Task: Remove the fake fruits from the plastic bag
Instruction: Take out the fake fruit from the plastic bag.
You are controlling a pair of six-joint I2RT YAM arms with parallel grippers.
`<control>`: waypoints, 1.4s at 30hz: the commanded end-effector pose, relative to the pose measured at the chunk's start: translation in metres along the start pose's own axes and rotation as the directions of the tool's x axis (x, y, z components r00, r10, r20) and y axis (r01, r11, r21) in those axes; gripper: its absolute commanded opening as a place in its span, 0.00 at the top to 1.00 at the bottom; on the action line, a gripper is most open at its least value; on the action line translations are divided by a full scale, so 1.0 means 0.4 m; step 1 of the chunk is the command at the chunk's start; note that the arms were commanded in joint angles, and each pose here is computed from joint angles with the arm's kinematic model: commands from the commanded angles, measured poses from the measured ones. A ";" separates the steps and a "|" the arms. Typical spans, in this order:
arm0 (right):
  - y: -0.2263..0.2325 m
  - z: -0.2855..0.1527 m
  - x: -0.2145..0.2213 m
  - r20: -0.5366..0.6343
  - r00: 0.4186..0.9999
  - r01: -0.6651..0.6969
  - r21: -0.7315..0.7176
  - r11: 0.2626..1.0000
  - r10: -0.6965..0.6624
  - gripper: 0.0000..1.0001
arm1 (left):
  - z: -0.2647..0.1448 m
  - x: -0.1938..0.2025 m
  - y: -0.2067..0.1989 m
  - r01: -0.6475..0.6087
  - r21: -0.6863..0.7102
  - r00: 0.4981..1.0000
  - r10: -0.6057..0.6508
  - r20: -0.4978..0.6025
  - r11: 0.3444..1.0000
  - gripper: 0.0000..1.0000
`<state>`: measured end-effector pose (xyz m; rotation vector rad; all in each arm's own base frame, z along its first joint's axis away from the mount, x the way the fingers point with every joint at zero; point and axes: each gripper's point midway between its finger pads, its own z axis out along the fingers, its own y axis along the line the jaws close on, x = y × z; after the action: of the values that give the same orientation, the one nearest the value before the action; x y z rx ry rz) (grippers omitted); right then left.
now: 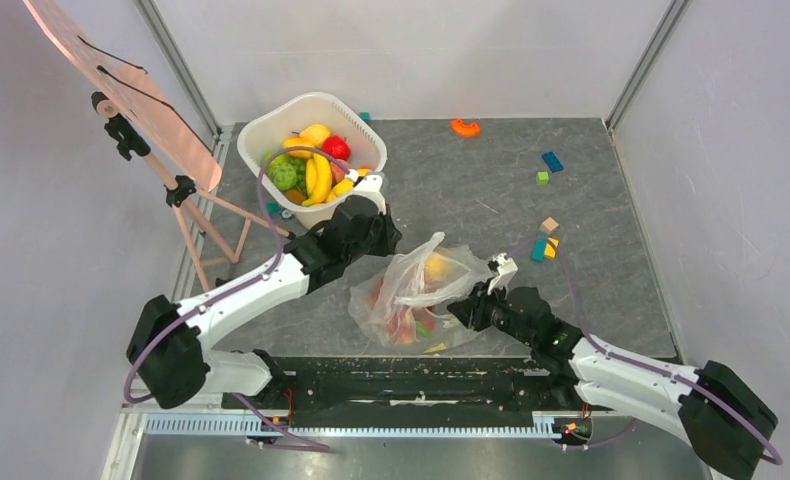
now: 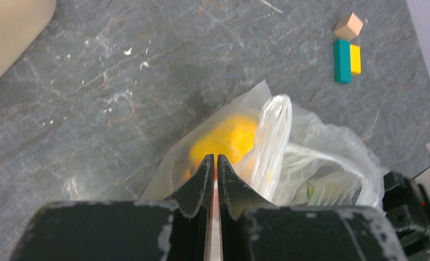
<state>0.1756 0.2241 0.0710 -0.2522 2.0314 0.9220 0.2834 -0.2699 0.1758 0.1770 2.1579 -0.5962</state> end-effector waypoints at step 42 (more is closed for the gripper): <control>-0.043 0.137 -0.114 0.081 0.993 0.069 0.175 0.982 -0.084 0.41 | 0.393 0.175 0.013 0.094 0.043 0.965 -0.080 -0.249 0.995 0.88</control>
<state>0.2242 0.2360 0.0530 -0.2040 2.0881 0.7076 0.3650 -0.3353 0.0385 0.1994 2.4036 -0.5997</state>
